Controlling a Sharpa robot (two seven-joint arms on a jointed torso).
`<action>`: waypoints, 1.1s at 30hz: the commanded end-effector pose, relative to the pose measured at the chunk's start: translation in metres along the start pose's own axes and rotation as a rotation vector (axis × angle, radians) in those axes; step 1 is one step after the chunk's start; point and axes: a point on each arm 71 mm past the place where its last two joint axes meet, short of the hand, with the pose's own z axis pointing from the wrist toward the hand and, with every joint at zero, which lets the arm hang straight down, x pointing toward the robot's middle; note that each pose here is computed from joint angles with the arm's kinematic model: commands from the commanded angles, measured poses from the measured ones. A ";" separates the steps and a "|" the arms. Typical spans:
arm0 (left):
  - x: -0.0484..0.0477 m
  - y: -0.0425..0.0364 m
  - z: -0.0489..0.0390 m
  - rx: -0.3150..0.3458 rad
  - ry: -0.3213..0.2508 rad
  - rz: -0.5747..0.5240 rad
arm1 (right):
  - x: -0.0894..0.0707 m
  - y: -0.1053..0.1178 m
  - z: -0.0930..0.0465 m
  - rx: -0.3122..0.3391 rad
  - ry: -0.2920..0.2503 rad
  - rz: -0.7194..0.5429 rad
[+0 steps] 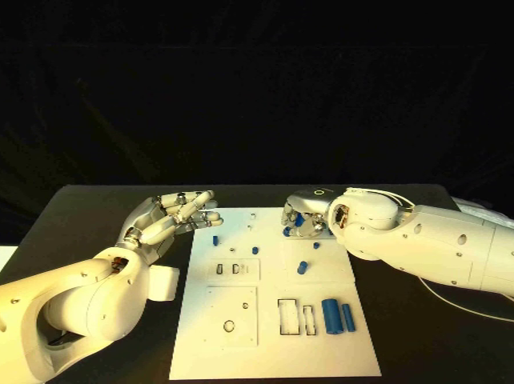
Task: Assemble the parts on the task board
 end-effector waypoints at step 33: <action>0.0010 0.0010 0.0002 -0.036 -0.001 -0.038 | -0.003 0.004 0.004 0.009 -0.081 0.018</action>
